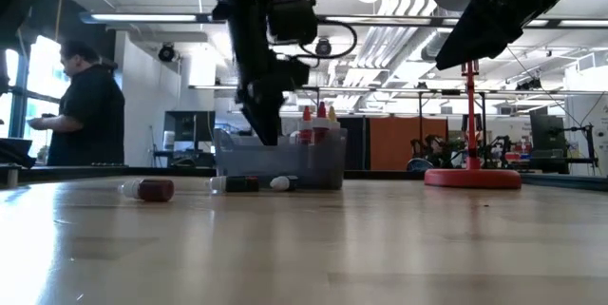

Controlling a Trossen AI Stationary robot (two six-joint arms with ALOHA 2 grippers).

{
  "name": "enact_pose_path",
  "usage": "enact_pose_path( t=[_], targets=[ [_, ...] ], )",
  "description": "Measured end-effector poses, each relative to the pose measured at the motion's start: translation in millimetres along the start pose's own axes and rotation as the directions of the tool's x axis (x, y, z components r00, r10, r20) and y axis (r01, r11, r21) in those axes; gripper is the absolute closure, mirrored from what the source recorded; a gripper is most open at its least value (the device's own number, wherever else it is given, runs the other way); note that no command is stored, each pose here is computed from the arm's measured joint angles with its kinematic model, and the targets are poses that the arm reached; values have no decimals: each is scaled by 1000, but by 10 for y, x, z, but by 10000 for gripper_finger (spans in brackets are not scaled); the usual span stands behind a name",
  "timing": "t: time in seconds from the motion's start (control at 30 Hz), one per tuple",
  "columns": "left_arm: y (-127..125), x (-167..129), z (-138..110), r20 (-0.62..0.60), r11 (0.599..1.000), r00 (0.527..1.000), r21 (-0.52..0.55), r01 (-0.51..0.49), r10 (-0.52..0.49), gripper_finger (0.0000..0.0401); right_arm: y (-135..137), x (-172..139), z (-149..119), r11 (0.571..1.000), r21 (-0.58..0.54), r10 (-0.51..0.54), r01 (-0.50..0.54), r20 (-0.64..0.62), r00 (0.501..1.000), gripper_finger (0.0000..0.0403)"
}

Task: Pick & Place food coloring
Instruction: Put the small orange food coloring bottle into the black bin

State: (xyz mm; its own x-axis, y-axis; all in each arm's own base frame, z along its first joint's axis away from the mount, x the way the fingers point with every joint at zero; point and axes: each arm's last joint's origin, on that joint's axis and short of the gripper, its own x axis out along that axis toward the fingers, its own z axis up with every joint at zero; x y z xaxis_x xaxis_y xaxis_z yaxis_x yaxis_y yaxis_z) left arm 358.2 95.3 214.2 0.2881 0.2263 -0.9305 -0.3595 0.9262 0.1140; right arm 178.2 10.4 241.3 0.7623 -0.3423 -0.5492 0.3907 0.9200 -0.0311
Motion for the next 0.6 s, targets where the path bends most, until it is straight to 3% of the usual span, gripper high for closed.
enact_pose_path(
  t=[0.17, 0.3, 0.43, 0.53, 0.6],
  targets=[
    [-26, -365, -16, -208, 982, 964, 47, 181, -168, 227, 0, 0, 0, 1000, 2, 0, 0, 0, 1000, 253],
    [-135, -621, -180, -435, 964, 871, 29, 265, -227, 227, 0, 0, 0, 1000, 2, 0, 0, 0, 1000, 253],
    [-415, -785, -410, -581, 965, 784, -5, 263, -217, 226, -1, 1, 1, 1000, 3, -8, 8, 3, 1000, 253],
    [-770, -773, -596, -580, 952, 784, 47, 303, -222, 226, 4, 14, -3, 1000, 1, -9, 9, -3, 1000, 253],
    [-1068, -716, -713, -534, 941, 818, 109, 320, -216, 226, 9, 24, -6, 1000, 18, -10, 10, -7, 1000, 253]
  ],
)
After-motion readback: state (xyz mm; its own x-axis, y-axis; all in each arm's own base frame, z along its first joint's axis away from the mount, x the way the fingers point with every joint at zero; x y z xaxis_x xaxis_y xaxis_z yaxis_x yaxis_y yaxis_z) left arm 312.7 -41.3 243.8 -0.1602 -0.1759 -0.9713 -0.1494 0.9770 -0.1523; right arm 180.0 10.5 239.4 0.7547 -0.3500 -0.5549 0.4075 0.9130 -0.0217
